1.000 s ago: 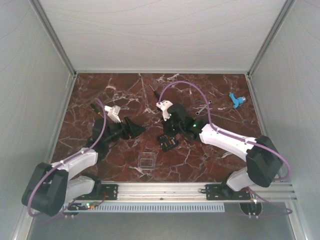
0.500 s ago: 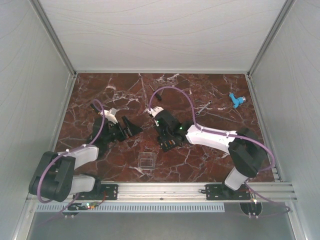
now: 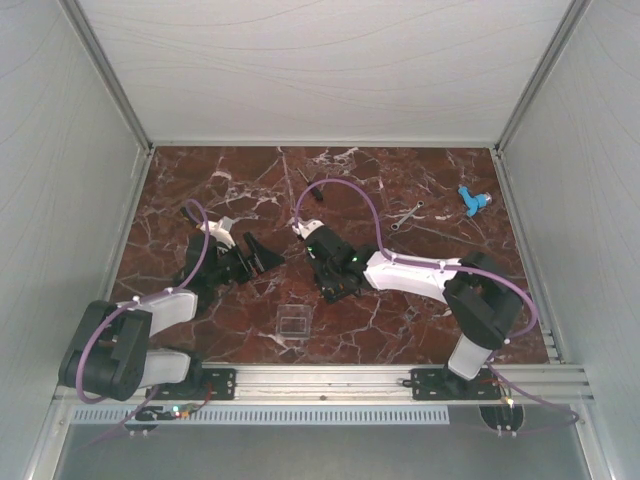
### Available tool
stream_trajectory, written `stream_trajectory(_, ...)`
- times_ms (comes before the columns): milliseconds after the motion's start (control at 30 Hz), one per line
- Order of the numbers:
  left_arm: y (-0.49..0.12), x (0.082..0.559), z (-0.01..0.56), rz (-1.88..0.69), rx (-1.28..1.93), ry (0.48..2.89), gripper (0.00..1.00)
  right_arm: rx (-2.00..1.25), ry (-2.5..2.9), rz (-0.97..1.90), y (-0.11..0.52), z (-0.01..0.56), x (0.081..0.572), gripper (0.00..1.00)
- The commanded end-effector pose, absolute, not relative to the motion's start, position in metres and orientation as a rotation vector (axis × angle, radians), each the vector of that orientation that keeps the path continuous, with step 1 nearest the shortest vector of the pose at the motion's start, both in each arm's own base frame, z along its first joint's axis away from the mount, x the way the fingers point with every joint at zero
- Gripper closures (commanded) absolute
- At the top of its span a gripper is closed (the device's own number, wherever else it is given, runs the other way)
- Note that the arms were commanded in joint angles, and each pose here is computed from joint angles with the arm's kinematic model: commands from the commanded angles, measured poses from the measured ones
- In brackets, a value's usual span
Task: Snap on the fuse box
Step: Install the fuse at the fuse box base.
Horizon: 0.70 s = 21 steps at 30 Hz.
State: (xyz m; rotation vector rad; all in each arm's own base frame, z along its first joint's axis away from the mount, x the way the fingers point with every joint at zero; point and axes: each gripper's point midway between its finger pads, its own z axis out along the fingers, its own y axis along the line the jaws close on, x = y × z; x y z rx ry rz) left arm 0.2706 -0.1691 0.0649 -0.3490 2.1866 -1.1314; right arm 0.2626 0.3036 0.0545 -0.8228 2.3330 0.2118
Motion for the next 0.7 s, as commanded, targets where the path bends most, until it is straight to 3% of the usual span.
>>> stream_trajectory(0, -0.17, 0.277, 0.074, -1.148, -0.339, 2.159, 0.01, -0.787, 2.322, 0.204, 0.311, 0.059, 0.269, 1.0)
stream_trajectory(567, -0.171, 0.277, 0.076, -1.157, -0.339, 2.154, 0.01, -0.661, 2.369, 0.172, 0.307, 0.047, 0.271, 1.0)
stream_trajectory(667, -0.171, 0.276, 0.076, -1.158, -0.338, 2.152, 0.01, -0.648, 2.373, 0.183, 0.307, 0.048, 0.27, 0.94)
